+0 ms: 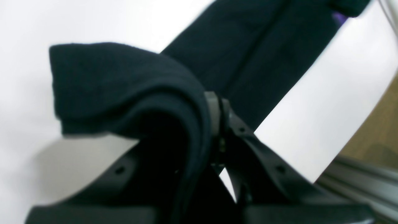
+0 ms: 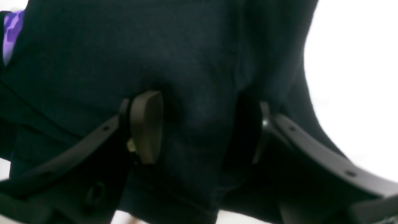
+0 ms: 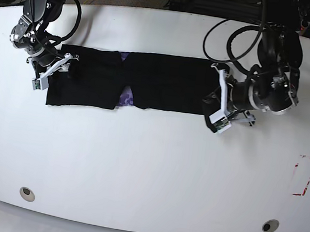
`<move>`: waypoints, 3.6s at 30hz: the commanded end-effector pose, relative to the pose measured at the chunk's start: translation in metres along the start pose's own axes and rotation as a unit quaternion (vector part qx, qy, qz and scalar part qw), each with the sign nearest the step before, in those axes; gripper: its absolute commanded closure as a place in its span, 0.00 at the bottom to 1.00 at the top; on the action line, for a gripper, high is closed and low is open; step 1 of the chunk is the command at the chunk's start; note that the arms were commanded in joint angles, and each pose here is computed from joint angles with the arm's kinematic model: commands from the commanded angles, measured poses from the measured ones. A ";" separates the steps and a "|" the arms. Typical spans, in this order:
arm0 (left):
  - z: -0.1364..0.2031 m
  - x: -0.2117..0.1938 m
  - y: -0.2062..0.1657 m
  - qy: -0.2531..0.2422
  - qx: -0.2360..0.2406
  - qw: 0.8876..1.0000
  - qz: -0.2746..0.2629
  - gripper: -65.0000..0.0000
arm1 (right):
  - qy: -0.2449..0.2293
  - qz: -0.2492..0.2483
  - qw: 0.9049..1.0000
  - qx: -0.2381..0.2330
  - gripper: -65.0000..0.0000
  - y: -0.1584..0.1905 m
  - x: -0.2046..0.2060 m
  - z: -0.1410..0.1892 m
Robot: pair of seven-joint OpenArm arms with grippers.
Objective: Fold the T-shirt properly
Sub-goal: 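Carry the strip end with the left gripper toward the right gripper, then regrasp both ends of the folded strip with both grippers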
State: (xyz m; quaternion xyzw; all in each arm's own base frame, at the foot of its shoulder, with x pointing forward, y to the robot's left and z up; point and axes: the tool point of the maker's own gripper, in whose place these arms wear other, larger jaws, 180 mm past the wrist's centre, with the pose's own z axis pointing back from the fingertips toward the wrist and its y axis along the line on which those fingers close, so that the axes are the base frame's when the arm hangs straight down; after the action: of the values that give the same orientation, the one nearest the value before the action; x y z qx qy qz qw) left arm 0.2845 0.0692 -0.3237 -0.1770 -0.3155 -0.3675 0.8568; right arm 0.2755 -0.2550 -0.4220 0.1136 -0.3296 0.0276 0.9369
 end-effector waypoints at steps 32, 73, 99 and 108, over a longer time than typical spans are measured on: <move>-0.058 0.090 -0.128 -0.025 -0.147 0.972 -0.182 0.43 | 0.014 -0.002 1.000 0.004 0.45 0.009 -0.006 -0.004; -0.015 -0.050 0.026 0.021 0.091 0.996 -0.005 0.98 | 0.004 -0.118 0.992 -0.046 0.15 -0.070 0.041 0.039; -0.043 -0.065 0.022 0.032 0.061 0.996 0.056 0.98 | -0.008 -0.130 0.989 0.073 0.71 0.002 0.028 0.005; -0.063 -0.051 0.025 0.024 0.043 0.996 0.073 0.98 | -0.046 -0.040 0.998 0.035 1.00 0.006 0.065 0.035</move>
State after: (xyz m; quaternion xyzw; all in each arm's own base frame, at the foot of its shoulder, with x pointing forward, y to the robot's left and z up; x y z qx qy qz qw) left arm 0.2916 0.0864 -0.4110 -0.1459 -0.2854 -0.2955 0.9000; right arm 0.2956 -0.2490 -0.3794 0.1858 -0.3296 -0.0230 0.9254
